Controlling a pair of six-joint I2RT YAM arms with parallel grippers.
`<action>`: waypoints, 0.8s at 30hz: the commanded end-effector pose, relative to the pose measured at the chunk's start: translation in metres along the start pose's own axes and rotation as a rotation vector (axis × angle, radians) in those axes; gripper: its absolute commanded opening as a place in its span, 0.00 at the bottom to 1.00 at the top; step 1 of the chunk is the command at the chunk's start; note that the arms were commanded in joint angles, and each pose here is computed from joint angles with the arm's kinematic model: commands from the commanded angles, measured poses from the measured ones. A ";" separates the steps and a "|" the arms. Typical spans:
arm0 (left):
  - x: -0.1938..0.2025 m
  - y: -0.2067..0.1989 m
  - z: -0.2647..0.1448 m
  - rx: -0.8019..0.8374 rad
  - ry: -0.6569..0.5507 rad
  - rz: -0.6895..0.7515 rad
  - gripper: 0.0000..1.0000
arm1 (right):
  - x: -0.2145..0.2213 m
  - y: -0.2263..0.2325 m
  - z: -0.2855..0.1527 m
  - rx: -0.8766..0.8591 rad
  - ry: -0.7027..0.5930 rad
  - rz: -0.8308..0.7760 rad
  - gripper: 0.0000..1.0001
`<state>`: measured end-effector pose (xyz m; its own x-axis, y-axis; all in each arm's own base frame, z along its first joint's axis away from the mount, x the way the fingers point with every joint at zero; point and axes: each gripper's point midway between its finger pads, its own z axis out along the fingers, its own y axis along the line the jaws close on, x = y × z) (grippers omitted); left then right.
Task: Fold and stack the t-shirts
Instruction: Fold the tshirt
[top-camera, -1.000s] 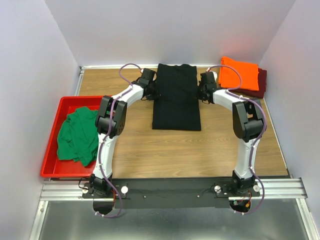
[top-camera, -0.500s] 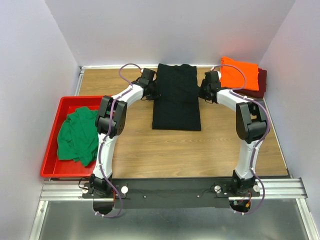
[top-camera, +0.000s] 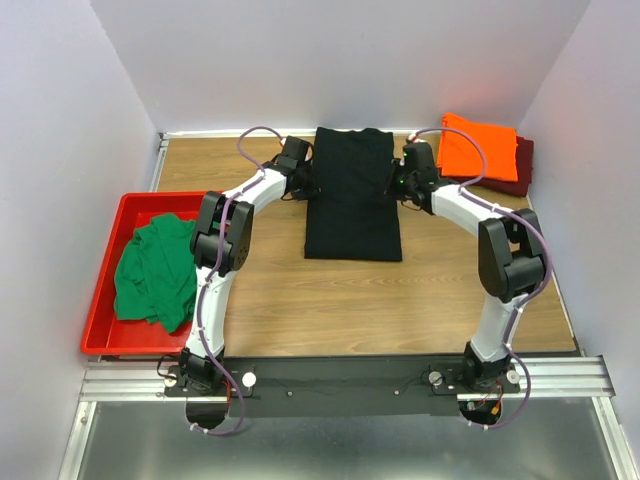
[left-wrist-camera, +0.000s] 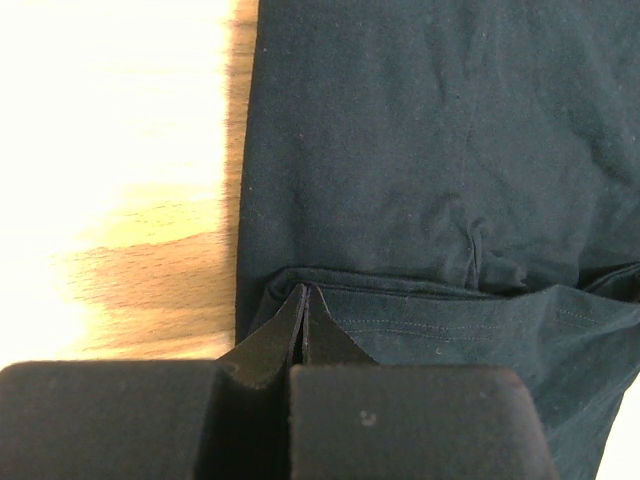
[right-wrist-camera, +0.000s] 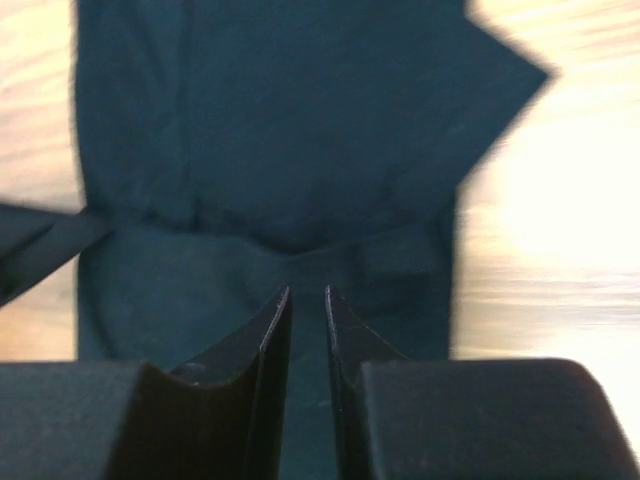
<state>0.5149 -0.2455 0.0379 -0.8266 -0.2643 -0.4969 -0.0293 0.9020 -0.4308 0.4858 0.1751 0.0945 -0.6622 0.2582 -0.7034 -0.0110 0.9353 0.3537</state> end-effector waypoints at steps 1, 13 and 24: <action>-0.002 0.015 0.008 -0.047 0.001 0.002 0.00 | 0.017 0.016 0.004 -0.060 0.041 -0.049 0.24; -0.004 0.018 0.007 -0.052 0.000 0.006 0.00 | 0.027 0.002 0.042 -0.006 0.077 -0.100 0.24; -0.003 0.020 0.009 -0.057 0.002 0.015 0.00 | 0.024 -0.030 0.062 0.096 0.076 0.040 0.25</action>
<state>0.5173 -0.2426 0.0364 -0.8262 -0.2614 -0.4991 -0.0287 0.9042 -0.4262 0.5113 0.1833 0.0432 -0.7105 0.2244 -0.6670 -0.0019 0.9472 0.3208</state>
